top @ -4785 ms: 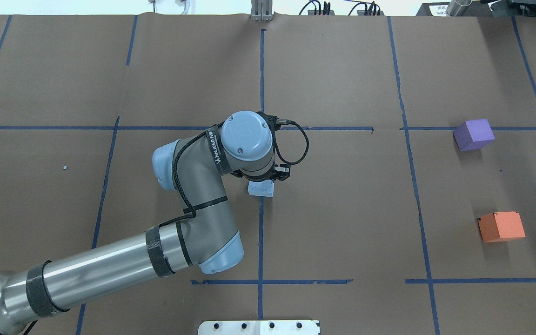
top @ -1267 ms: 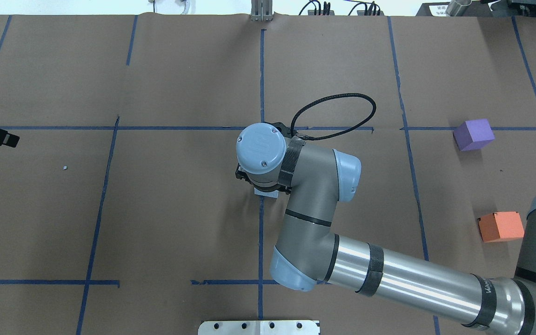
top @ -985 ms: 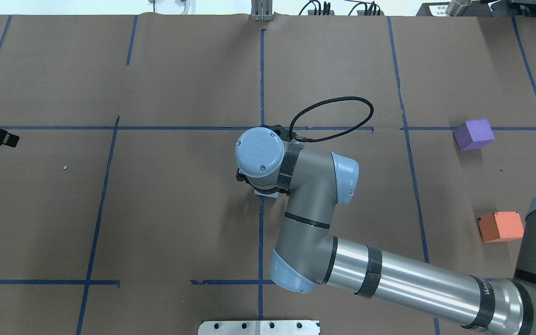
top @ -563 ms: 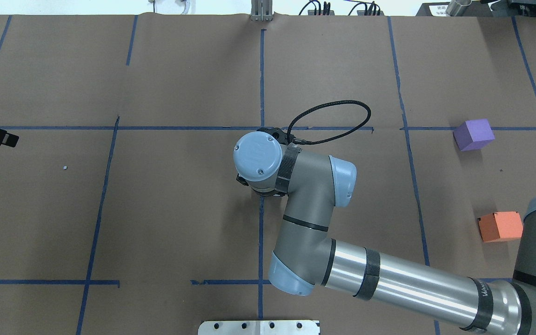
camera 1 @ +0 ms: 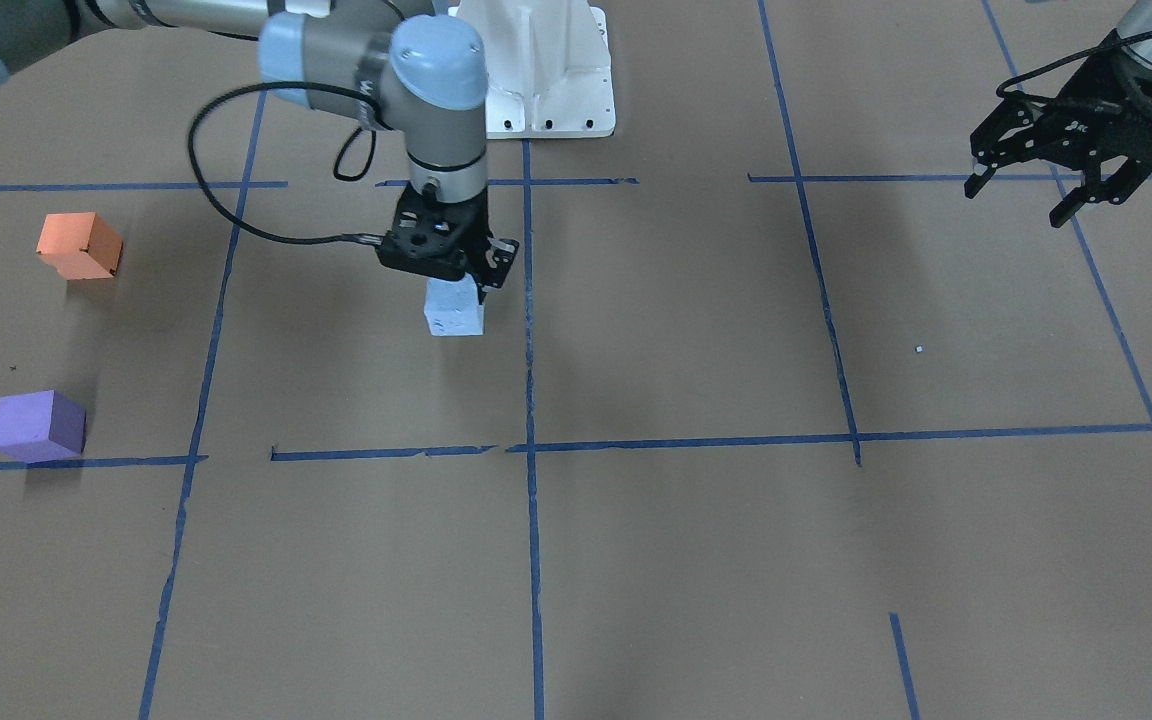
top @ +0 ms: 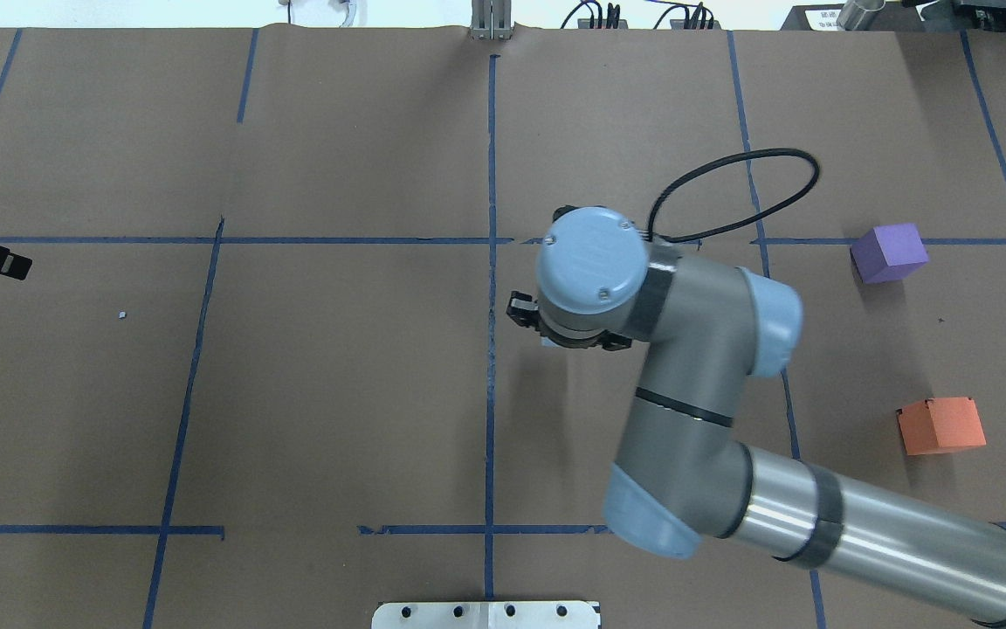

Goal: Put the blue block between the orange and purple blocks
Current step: 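Carry the light blue cube toward the gap between purple and orange cubes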

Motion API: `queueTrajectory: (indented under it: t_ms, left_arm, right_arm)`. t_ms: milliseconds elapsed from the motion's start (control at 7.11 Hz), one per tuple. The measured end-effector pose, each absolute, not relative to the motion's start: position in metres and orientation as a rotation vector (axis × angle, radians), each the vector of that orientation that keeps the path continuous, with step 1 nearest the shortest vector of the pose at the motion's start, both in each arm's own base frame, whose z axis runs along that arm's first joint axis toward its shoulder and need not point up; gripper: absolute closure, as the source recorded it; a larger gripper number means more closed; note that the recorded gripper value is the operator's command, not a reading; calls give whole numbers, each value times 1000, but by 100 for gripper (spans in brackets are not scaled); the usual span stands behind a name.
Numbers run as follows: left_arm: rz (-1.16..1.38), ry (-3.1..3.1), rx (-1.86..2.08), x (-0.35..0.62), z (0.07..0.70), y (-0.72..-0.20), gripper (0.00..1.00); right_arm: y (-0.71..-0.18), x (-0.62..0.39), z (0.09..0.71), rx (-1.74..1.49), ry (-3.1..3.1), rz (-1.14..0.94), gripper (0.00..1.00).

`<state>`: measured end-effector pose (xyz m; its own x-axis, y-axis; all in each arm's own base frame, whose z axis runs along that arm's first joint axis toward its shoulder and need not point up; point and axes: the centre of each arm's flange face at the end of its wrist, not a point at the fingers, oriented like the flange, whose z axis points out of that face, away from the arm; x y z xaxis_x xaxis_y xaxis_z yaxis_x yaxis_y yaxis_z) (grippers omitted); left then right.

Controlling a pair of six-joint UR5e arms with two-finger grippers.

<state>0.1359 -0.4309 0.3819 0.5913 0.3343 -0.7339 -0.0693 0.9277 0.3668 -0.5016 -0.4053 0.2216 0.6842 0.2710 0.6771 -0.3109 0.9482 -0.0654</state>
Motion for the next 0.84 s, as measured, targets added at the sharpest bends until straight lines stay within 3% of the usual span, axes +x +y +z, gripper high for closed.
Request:
queueTrajectory:
  t_ms: [844]
  left_arm:
    - [240,910,314,137,383,-432,0]
  right_arm:
    - [-421,-263,405,79,-608,44,95]
